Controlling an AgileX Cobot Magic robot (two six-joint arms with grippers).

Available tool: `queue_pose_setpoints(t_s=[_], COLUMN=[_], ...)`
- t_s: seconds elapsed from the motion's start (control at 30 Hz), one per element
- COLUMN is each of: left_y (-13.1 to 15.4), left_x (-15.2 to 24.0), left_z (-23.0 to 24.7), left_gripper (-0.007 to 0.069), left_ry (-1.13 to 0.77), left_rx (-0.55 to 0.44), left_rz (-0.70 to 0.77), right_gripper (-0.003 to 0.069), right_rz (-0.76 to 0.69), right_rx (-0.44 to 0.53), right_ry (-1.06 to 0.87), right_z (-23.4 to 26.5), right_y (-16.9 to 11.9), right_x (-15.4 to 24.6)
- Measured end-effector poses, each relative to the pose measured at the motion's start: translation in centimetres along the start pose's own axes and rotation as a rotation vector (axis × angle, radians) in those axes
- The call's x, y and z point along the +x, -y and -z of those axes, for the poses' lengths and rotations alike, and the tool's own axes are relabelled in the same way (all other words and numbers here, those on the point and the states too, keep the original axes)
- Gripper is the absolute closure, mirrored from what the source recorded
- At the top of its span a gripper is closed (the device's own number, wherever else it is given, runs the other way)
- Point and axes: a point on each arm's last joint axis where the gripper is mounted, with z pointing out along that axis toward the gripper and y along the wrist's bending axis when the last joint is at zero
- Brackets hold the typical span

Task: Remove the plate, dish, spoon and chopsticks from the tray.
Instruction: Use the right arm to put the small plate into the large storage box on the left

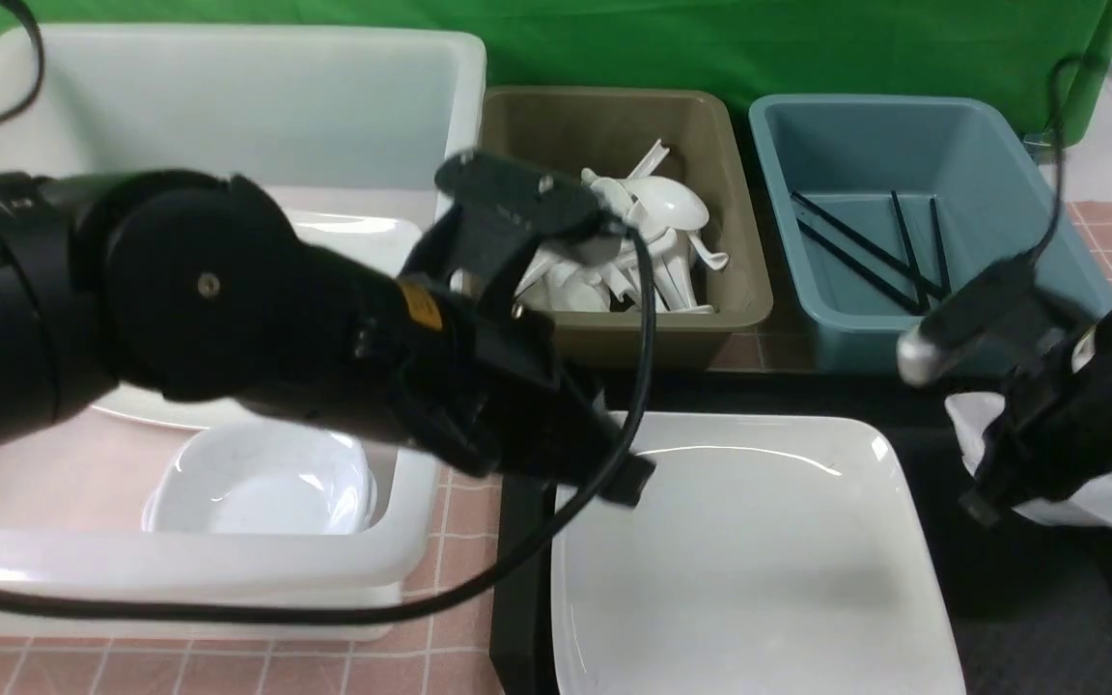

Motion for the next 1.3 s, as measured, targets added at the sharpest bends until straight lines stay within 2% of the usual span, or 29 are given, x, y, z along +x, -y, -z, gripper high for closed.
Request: queue_pose_setpoints(t_s=[0.03,0.1,0.2,0.27,0.3,0.4,0.43,0.5,0.6,0.73,0.87,1.0,1.2,1.3], left_y=[0.0,0.2,0.2,-0.2,-0.3,-2.7,-2.7,-5.6,-8.4,-10.7,-11.6,-11.5,-11.0,-10.9], left_x=[-0.1,-1.3,-3.0,-3.9,-3.8,-4.7,-4.8,-4.1,-2.3,0.7,3.6,6.5,6.6,6.5], left_z=[0.0,0.6,1.9,3.3,3.4,7.8,8.0,12.1,16.8,19.7,20.3,19.3,18.9,18.8], left_gripper=[0.0626,0.0626,0.0626,0.0626,0.0626,0.0626,0.0626,0.0626,0.0626,0.0626,0.0626,0.0625,0.0622,0.0622], left_ry=[0.005,0.047,0.058,0.041,0.041,0.032,0.038,0.052,0.069,0.089,0.068,0.016,0.031,0.038], left_rx=[0.000,-0.004,-0.042,-0.102,-0.102,-0.272,-0.272,-0.408,-0.541,-0.647,-0.679,-0.624,-0.559,-0.543], left_rz=[-0.003,-0.032,-0.093,-0.115,-0.115,-0.068,-0.069,0.026,0.185,0.356,0.465,0.510,0.507,0.500], right_gripper=[0.0585,0.0585,0.0585,0.0585,0.0585,0.0585,0.0585,0.0585,0.0585,0.0585,0.0585,0.0585,0.0585,0.0557], right_rz=[-0.007,-0.046,0.001,0.063,0.064,0.206,0.224,0.309,0.392,0.440,0.473,0.475,0.477,0.478], right_rx=[-0.004,-0.097,-0.198,-0.274,-0.279,-0.363,-0.371,-0.416,-0.465,-0.509,-0.538,-0.565,-0.554,-0.540], right_ry=[0.012,0.111,0.276,0.370,0.377,0.483,0.491,0.520,0.536,0.524,0.489,0.417,0.351,0.352], right_z=[0.3,4.0,8.6,11.2,11.7,14.4,14.6,14.9,14.3,11.8,8.1,2.2,-3.0,-3.4], right_y=[0.0,-1.4,-3.7,-5.7,-5.9,-9.9,-10.3,-13.3,-16.9,-20.6,-23.5,-26.0,-27.1,-27.1], right_x=[-0.1,-1.0,-2.7,-4.1,-4.3,-7.0,-7.3,-9.7,-12.9,-16.2,-18.8,-21.1,-21.7,-21.8])
